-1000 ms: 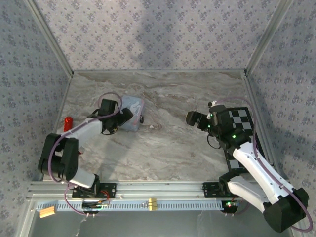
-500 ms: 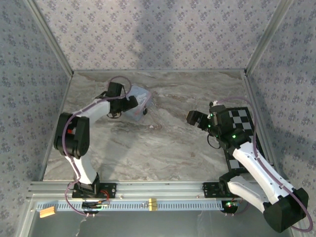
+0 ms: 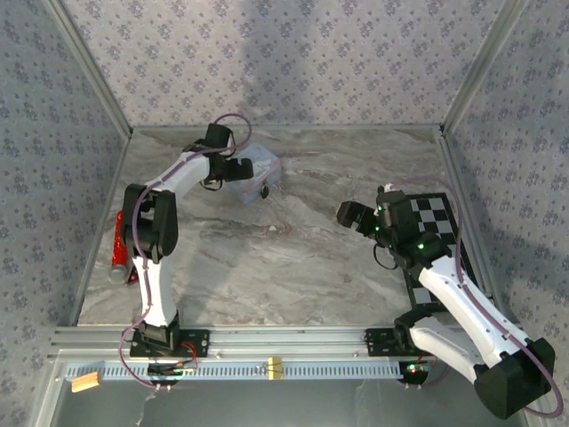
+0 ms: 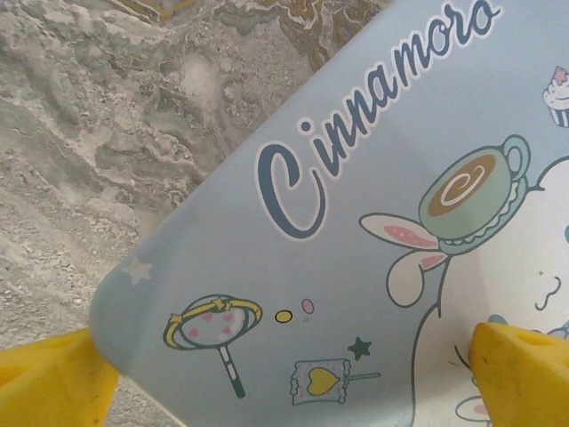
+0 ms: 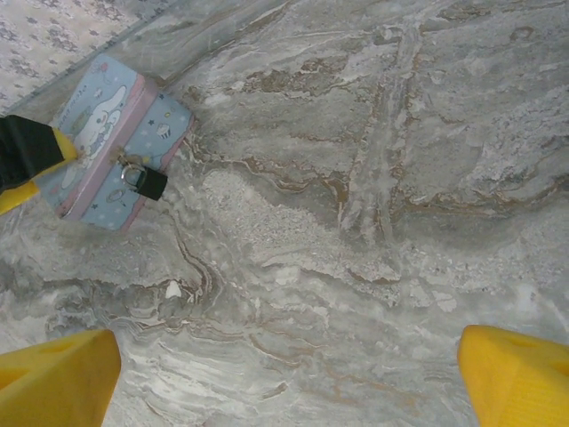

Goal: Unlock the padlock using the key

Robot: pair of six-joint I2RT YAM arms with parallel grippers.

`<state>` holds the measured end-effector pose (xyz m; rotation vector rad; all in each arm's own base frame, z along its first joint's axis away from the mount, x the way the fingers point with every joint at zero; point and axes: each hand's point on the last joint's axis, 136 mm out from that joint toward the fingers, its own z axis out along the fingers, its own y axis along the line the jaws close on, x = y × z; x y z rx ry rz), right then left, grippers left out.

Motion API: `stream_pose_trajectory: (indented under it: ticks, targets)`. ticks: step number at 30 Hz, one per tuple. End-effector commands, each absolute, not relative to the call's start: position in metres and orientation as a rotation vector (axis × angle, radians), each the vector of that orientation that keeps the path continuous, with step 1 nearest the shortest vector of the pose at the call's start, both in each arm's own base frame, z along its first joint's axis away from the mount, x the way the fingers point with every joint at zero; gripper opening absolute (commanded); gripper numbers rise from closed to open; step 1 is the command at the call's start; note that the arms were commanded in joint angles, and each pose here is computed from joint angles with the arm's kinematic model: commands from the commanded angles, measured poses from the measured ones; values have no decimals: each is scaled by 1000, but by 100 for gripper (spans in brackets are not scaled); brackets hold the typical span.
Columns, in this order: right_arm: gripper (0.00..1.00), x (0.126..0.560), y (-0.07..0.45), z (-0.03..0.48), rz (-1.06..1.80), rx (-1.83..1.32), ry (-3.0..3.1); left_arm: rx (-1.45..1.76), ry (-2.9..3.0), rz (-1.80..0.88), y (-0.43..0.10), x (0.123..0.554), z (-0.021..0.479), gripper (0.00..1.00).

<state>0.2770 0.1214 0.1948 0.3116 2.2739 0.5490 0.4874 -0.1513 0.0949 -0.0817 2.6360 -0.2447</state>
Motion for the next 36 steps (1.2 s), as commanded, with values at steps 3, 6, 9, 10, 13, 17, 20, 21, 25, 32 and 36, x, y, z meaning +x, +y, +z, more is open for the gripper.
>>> stream_pose_trajectory:
  ticks: [3,6,9,10,13,17,20,21,25,32,36]
  targets:
    - [99,261,109,165,435,342,2398,-42,2618,-192,-159,466,136,100]
    - [98,250,107,143,399,328,2485,-57,2569,-204,-161,447,160,100]
    - [96,237,107,123,369,313,2591,-90,2533,-250,-161,426,170,100]
    - [96,235,107,118,362,313,2615,-103,2527,-273,-161,418,170,100]
    - [93,226,109,106,353,327,2677,-135,2506,-352,-163,394,165,100]
    - [90,214,110,88,332,367,2753,-167,2481,-431,-163,364,152,100]
    - [85,204,116,71,347,385,2808,-187,2459,-475,-160,343,142,100]
    - [82,201,119,66,360,377,2828,-189,2448,-486,-158,336,139,100]
    - [77,189,128,47,370,420,2896,-249,2423,-483,-145,317,127,100]
    - [73,187,141,32,329,524,2895,-322,2367,-499,-135,308,121,100]
    - [67,189,142,28,303,540,2907,-333,2379,-497,-138,311,113,100]
